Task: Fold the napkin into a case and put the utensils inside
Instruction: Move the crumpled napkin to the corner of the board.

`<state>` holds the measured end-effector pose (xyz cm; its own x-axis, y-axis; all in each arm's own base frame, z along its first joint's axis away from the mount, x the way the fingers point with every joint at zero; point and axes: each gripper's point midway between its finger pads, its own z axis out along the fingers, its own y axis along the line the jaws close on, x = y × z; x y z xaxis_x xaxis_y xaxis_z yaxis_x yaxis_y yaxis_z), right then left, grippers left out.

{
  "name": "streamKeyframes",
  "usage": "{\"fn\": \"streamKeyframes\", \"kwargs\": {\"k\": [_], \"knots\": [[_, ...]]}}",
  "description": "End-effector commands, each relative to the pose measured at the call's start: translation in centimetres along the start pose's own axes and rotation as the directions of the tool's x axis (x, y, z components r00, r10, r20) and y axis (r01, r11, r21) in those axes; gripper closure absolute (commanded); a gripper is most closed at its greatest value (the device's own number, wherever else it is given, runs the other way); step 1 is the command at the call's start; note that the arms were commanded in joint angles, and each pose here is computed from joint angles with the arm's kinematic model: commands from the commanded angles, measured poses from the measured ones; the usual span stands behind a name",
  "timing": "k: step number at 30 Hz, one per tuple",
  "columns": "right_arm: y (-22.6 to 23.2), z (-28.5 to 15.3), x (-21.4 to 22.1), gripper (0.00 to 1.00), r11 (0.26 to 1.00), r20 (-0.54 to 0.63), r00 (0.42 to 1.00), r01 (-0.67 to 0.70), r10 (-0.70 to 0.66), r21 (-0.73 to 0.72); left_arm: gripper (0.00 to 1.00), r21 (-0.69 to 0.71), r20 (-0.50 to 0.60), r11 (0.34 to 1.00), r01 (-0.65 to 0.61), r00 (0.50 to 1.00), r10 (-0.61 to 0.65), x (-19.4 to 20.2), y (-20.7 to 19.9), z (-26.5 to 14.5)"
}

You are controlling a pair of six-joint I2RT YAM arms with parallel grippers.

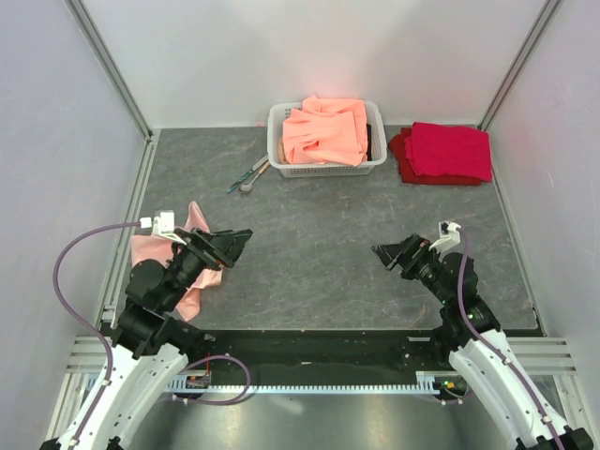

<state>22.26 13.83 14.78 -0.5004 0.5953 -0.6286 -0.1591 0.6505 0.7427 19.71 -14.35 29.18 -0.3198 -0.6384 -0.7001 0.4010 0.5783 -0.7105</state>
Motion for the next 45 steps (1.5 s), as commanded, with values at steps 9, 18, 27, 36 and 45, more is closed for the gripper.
{"fn": "streamKeyframes", "kwargs": {"k": [9,18,27,36,45], "knots": [[1.8,0.4,-1.9,0.02,0.992,-0.091,0.990,0.110,-0.105,0.056,0.00,-0.546,-0.360,0.800,-0.249,0.932,0.044,2.2,9.6,0.7],[3.4,1.5,-1.0,0.02,0.983,-0.252,0.950,0.184,-0.183,-0.021,0.04,-0.539,-0.599,0.689,-0.485,0.795,0.091,-0.4,14.3,8.4],[4.1,1.6,-0.7,0.02,0.980,-0.284,0.938,0.192,-0.201,-0.059,0.00,-0.919,-0.345,0.266,-0.289,0.918,-0.195,-0.3,21.9,-0.5],[3.9,2.1,0.0,0.02,0.976,-0.335,0.917,0.203,-0.218,-0.080,0.78,-0.919,-0.367,0.259,-0.298,0.886,-0.284,3.5,24.9,-0.4],[3.3,2.5,-0.5,0.02,0.967,-0.333,0.908,0.251,-0.253,-0.048,0.98,-0.595,-0.603,0.792,-0.138,0.728,-0.327,20.5,5.4,2.8]]}}
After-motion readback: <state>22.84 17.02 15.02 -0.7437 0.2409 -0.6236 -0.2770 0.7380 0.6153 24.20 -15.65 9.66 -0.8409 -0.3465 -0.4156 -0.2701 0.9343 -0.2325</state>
